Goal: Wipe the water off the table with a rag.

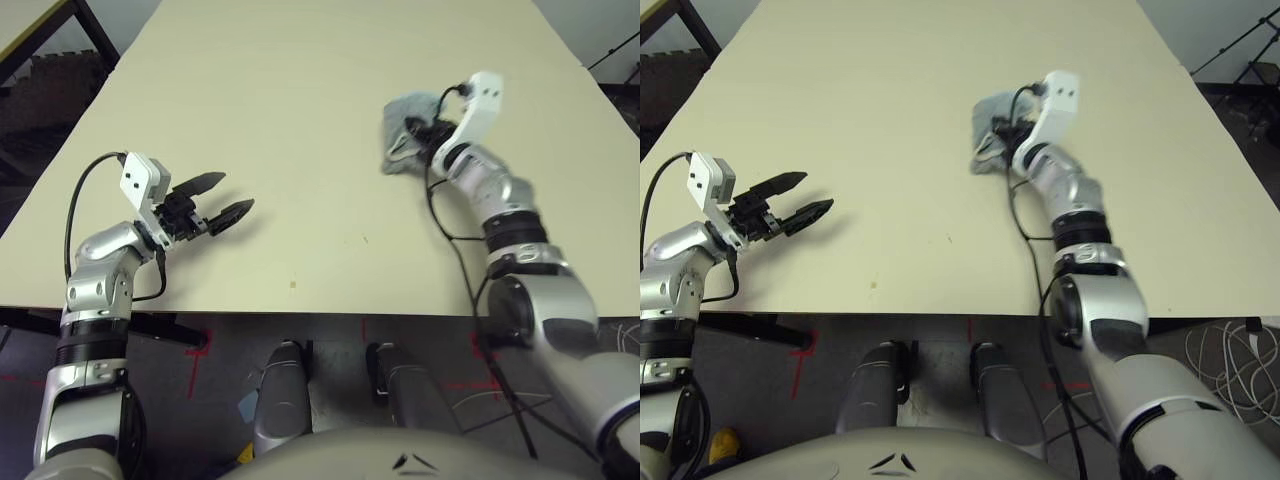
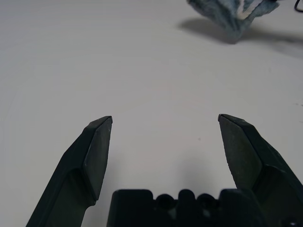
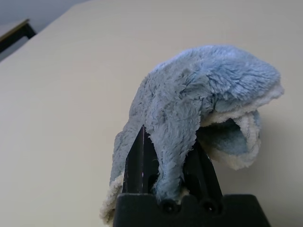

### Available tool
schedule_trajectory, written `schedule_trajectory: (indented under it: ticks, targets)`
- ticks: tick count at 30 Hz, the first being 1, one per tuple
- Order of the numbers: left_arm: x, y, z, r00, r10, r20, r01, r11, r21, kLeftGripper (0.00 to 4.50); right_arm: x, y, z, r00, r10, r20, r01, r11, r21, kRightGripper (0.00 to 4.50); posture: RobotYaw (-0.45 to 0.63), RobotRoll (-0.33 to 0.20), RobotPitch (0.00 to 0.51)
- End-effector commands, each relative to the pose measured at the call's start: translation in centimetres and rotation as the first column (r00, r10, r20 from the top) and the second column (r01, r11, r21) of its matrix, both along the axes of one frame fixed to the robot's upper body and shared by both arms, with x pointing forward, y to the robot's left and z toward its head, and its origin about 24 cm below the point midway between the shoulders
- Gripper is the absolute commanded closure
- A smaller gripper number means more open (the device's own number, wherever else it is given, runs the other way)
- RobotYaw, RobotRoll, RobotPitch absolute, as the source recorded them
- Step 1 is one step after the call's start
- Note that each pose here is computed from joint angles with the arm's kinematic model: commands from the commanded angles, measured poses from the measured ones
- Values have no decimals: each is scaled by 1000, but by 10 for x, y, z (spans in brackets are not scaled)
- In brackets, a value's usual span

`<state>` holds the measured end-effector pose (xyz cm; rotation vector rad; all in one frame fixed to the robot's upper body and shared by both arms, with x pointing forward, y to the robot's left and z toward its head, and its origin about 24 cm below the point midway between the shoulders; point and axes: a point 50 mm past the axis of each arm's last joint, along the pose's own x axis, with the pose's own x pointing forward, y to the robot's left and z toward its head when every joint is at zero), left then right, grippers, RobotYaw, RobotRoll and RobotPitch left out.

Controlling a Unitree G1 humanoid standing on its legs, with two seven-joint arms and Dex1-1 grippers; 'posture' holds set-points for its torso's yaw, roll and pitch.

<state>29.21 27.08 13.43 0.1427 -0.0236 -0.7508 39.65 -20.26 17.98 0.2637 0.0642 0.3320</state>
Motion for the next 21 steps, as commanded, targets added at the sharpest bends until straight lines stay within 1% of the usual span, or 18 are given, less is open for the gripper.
schedule_trajectory:
  ticks: [1, 4, 6, 10, 15, 21]
  targets:
    - [1, -1, -6, 1000, -2, -19, 2, 1000, 14, 0, -9, -28, 9, 1000, -9, -8, 8, 997, -70, 4356, 33, 0, 146]
    - [3, -1, -7, 1000, -3, -18, 3, 1000, 13, 0, -19, -53, 8, 998, -24, -50, 17, 991, -135, 4356, 23, 0, 147]
    - [3, -2, -7, 1000, -4, -18, 4, 1000, 12, 0, -25, -65, 6, 996, -32, -79, 19, 986, -166, 4356, 23, 0, 147]
    - [4, -2, -8, 1000, -7, -18, 8, 1000, 10, 0, -39, -85, -5, 985, -43, -168, 8, 978, -207, 4356, 17, 0, 148]
    - [4, -3, -9, 1000, -11, -20, 11, 1000, 7, 0, -50, -98, -26, 962, -69, -265, 1, 969, -246, 4356, 10, 0, 150]
    - [5, -4, -9, 1000, -12, -19, 12, 1000, 4, 0, -55, -104, -51, 939, -134, -318, 27, 947, -319, 4356, 9, 0, 149]
